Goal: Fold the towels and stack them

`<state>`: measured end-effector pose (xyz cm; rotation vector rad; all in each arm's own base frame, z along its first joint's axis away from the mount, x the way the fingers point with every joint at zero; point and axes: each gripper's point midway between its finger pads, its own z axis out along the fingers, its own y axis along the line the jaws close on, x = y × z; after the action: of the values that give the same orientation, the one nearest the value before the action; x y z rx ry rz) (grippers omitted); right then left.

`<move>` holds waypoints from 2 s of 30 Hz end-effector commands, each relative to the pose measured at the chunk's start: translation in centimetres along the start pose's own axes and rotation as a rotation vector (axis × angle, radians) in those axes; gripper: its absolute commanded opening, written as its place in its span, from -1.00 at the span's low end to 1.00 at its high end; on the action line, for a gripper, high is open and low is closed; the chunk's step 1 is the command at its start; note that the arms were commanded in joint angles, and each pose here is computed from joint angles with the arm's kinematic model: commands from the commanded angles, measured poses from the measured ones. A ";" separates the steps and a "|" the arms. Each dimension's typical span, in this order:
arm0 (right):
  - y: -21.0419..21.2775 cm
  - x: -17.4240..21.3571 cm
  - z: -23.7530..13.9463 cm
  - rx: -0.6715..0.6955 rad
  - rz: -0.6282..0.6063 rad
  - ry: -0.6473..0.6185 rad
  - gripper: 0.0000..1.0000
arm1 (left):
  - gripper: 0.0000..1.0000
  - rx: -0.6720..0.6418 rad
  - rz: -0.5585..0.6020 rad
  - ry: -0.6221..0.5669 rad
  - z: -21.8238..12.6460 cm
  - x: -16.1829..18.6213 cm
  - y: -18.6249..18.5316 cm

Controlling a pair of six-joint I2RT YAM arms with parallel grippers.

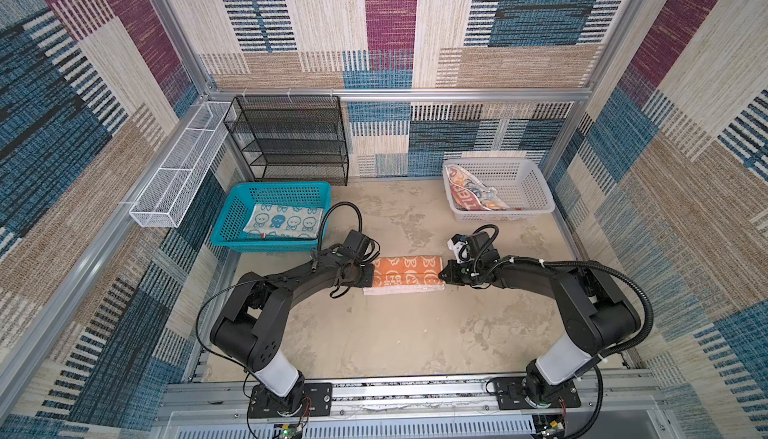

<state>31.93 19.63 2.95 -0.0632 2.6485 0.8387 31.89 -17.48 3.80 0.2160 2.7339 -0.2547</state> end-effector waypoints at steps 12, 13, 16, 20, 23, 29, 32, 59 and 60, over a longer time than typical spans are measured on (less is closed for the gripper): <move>3.1 -3.3 -3.4 -0.020 -0.064 -0.105 0.39 | 0.59 0.110 -0.006 -0.149 -5.3 -3.0 -2.5; 3.5 -3.5 -3.9 -0.029 -0.069 -0.117 0.48 | 0.71 0.129 -0.011 -0.168 -6.0 -3.3 -2.8; 5.2 -4.1 -4.9 -0.078 -0.078 -0.137 0.75 | 0.99 0.210 -0.043 -0.207 -7.3 -4.3 -4.3; 6.8 -3.4 -4.4 -0.172 -0.071 -0.120 0.92 | 0.97 0.350 -0.127 -0.213 -7.0 -4.8 -6.4; 7.6 -2.0 -3.5 -0.255 -0.057 -0.081 0.99 | 0.97 0.448 -0.202 -0.159 -5.2 -3.5 -7.7; 5.4 0.7 -1.3 -0.231 -0.014 -0.016 0.98 | 0.97 0.404 -0.208 -0.079 -2.4 0.1 -7.0; 4.1 1.6 -0.5 -0.191 -0.002 0.005 0.98 | 0.97 0.349 -0.200 -0.043 -1.5 1.7 -5.8; 1.2 -2.3 -0.2 0.053 -0.101 -0.017 0.98 | 0.98 0.130 -0.057 0.087 -0.1 1.3 -2.8; 1.2 -2.0 0.0 0.052 -0.100 -0.011 0.98 | 1.00 0.141 -0.057 0.094 0.2 1.3 -3.0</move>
<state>33.82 20.06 4.69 -0.1487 2.6336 0.7342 29.89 -19.02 3.57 0.1312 2.8291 -0.3889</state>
